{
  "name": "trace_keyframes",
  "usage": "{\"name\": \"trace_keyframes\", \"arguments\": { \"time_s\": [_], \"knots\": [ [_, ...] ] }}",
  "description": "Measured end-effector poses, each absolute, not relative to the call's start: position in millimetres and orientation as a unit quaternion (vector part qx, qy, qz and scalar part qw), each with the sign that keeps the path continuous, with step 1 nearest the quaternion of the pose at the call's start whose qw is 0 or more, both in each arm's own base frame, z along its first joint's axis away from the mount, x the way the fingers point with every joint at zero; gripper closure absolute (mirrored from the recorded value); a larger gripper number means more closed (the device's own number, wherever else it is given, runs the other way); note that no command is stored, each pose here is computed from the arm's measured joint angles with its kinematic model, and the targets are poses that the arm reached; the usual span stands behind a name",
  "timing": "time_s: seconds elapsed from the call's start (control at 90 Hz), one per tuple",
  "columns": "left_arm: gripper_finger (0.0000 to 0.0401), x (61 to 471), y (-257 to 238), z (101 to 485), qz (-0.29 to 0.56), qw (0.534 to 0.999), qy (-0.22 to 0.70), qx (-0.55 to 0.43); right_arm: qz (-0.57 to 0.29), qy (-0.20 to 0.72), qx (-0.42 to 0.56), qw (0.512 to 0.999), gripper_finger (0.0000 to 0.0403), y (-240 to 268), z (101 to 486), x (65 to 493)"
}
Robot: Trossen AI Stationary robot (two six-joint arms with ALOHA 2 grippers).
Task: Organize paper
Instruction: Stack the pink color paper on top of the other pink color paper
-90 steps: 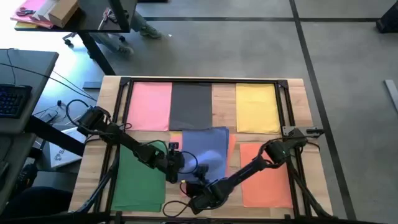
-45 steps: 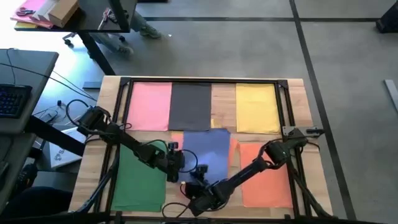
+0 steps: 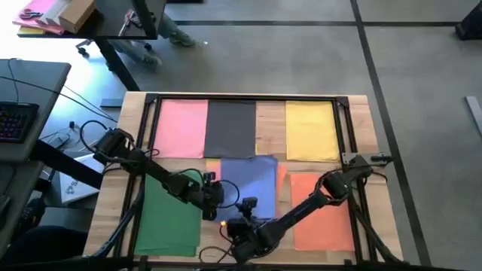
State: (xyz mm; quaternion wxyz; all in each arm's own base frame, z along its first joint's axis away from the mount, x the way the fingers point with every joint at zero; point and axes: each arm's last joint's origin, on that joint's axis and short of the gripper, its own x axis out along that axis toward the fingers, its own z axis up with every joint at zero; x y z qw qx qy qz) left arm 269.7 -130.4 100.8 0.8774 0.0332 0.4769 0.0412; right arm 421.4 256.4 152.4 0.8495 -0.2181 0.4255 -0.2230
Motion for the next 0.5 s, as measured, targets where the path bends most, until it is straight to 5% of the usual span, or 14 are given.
{"name": "trace_keyframes", "arguments": {
  "time_s": [0.256, 0.5],
  "knots": [
    [0.0266, 269.8, -130.2, 100.8, 0.040, 0.877, 0.477, 0.033, -0.188, 0.474, -0.179, 0.841, 0.0220, 251.4, 149.7, 422.8],
    [0.0265, 271.1, -134.7, 112.6, 0.018, 0.882, 0.464, 0.084, -0.175, 0.509, -0.185, 0.823, 0.0384, 249.4, 147.8, 417.5]
  ]
}}
